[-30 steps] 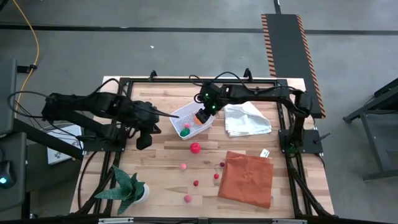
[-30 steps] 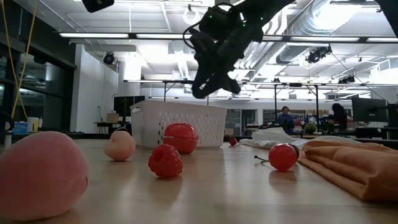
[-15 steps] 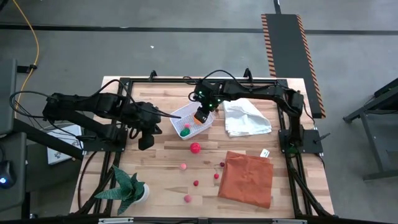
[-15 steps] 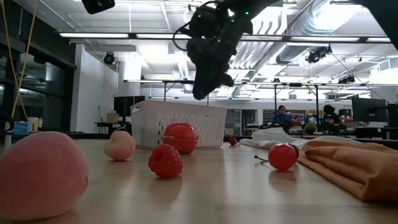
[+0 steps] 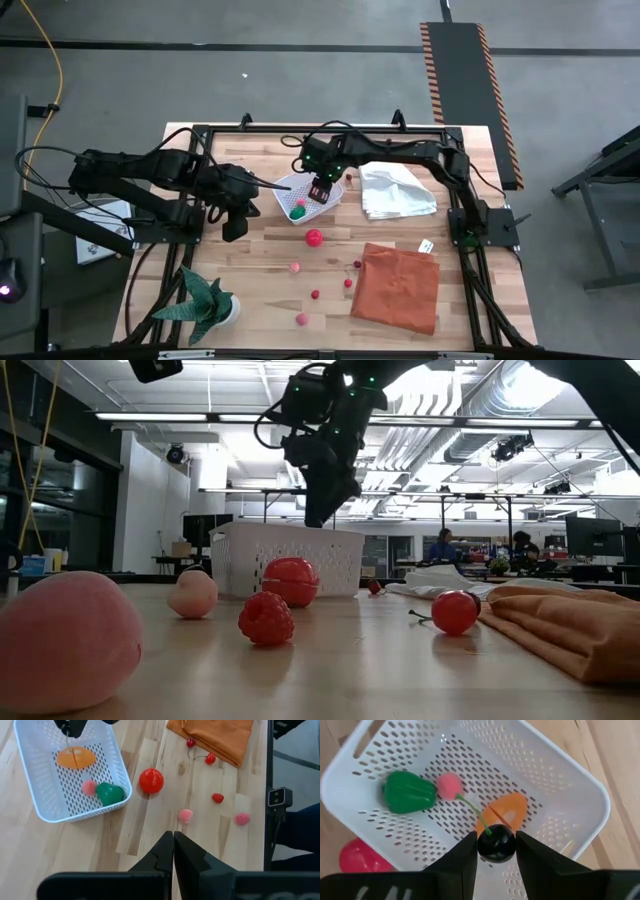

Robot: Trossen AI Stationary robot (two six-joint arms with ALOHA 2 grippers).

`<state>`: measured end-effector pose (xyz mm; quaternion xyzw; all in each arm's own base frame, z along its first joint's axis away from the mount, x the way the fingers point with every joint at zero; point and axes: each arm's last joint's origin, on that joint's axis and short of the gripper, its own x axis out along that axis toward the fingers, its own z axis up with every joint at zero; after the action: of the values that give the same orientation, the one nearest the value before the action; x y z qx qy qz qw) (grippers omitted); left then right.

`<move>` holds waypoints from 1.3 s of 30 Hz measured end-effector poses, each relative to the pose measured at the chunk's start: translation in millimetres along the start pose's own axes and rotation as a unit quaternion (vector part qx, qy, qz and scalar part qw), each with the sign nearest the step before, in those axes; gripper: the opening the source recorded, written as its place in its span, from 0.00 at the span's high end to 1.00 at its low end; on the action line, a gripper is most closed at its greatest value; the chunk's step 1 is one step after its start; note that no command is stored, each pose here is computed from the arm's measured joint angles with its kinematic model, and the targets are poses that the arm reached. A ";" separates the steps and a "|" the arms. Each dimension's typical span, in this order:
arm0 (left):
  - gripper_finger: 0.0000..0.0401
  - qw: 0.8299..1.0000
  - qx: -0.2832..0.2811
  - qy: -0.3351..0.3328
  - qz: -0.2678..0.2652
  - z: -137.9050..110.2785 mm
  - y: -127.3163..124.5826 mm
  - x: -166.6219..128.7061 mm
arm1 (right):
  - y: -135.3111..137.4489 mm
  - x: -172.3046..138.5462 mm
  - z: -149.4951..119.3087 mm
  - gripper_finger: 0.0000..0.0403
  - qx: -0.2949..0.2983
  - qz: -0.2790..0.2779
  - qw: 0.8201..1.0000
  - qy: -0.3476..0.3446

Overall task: Pick and placing Produce into tupperware
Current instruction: Put the black cherry in the basket, then put the top red cherry in the basket

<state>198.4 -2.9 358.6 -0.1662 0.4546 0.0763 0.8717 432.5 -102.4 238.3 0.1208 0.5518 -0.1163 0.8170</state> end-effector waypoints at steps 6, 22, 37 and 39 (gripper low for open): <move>0.99 1.000 0.002 0.000 0.000 0.0 0.0 0.1 | 0.7 0.6 -0.4 0.71 -0.005 0.002 1.000 0.002; 0.99 1.000 0.003 0.000 0.000 -0.1 0.0 0.0 | -1.7 -5.8 2.8 0.59 0.009 -0.019 1.000 -0.003; 0.99 1.000 0.002 0.000 0.001 -0.1 0.1 -0.1 | -47.7 -34.7 -5.5 0.59 0.060 -0.067 0.994 0.055; 0.99 1.000 0.002 0.000 0.001 -0.1 0.1 -0.1 | -54.5 -37.4 -6.4 0.59 0.070 -0.070 0.993 0.056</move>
<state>198.2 -2.8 358.6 -0.1642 0.4545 0.0770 0.8721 395.7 -149.6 267.0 0.1452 0.5945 -0.2049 0.7639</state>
